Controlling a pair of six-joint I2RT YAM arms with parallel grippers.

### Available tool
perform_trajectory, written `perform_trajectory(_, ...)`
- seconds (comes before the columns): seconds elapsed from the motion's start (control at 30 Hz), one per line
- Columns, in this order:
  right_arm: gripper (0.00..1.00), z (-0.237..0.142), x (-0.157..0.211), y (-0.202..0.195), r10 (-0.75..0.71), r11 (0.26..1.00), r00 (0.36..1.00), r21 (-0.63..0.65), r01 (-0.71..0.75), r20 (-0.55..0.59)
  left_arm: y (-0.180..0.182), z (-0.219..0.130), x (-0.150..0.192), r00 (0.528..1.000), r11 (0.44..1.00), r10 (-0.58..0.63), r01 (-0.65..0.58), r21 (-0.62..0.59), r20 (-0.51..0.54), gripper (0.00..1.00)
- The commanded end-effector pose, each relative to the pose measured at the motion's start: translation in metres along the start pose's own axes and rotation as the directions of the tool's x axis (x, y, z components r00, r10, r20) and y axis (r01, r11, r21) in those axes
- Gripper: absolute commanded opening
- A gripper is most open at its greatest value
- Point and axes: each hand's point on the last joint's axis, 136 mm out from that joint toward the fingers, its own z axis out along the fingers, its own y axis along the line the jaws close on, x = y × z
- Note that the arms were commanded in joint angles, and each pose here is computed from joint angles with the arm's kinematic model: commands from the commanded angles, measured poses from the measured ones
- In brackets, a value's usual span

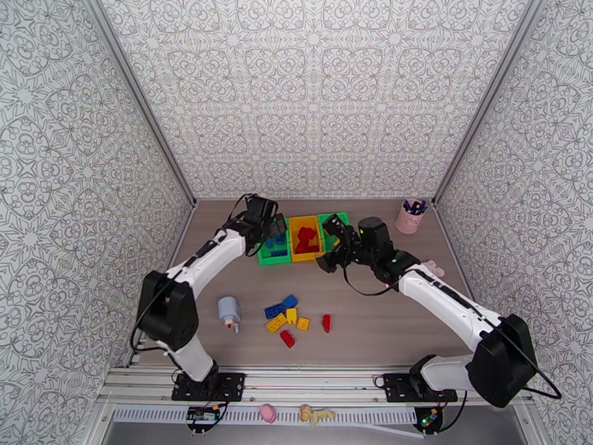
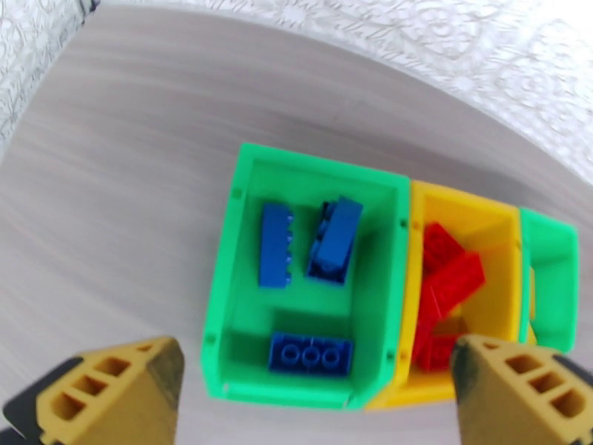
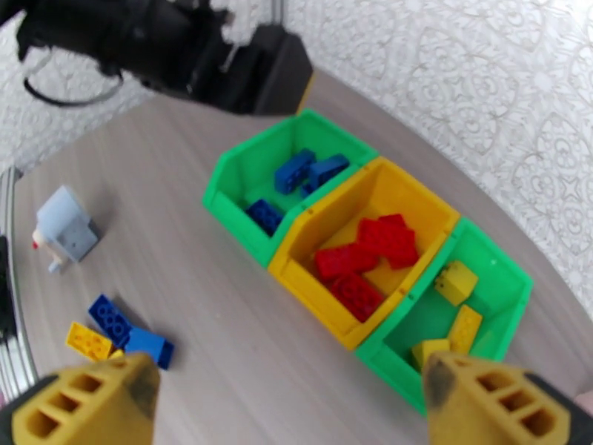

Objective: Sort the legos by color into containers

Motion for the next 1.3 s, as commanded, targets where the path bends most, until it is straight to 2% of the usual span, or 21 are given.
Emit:
perform_trajectory(0.0, 0.97, 0.002, 0.037, 0.027, -0.142, 0.988, 0.976, -0.087, 0.129, -0.166, 0.002, -0.017, 0.006, 0.999, 0.997, 0.038, -0.040, 0.069, 0.034, 1.00)
perform_trajectory(0.1, 0.97, 0.000, 0.063, 0.057, -0.241, 0.961, 0.935, -0.197, 0.192, -0.261, 0.025, -0.027, 0.010, 1.000, 0.999, -0.003, 0.002, 0.039, 0.023, 0.99)
perform_trajectory(0.23, 0.98, -0.004, 0.102, 0.086, -0.359, 0.918, 0.841, -0.314, 0.241, -0.405, 0.048, -0.031, 0.009, 0.999, 0.999, -0.042, 0.042, -0.011, 0.023, 1.00)
perform_trajectory(0.37, 0.98, -0.004, 0.128, 0.102, -0.436, 0.887, 0.754, -0.375, 0.269, -0.491, 0.052, -0.031, 0.005, 0.997, 0.998, -0.067, 0.068, -0.014, 0.037, 1.00)
perform_trajectory(0.67, 0.99, 0.015, 0.163, 0.116, -0.516, 0.846, 0.645, -0.451, 0.283, -0.564, 0.046, -0.026, 0.007, 0.998, 0.998, -0.068, 0.068, -0.010, 0.020, 1.00)
perform_trajectory(0.9, 0.98, 0.028, 0.175, 0.122, -0.536, 0.830, 0.624, -0.489, 0.268, -0.569, 0.048, -0.026, 0.009, 0.998, 0.998, -0.067, 0.067, -0.018, 0.018, 1.00)
perform_trajectory(1.27, 0.88, 0.033, 0.206, 0.125, -0.570, 0.806, 0.540, -0.548, 0.223, -0.619, 0.052, -0.025, 0.008, 0.998, 0.998, -0.059, 0.060, -0.031, 0.023, 1.00)
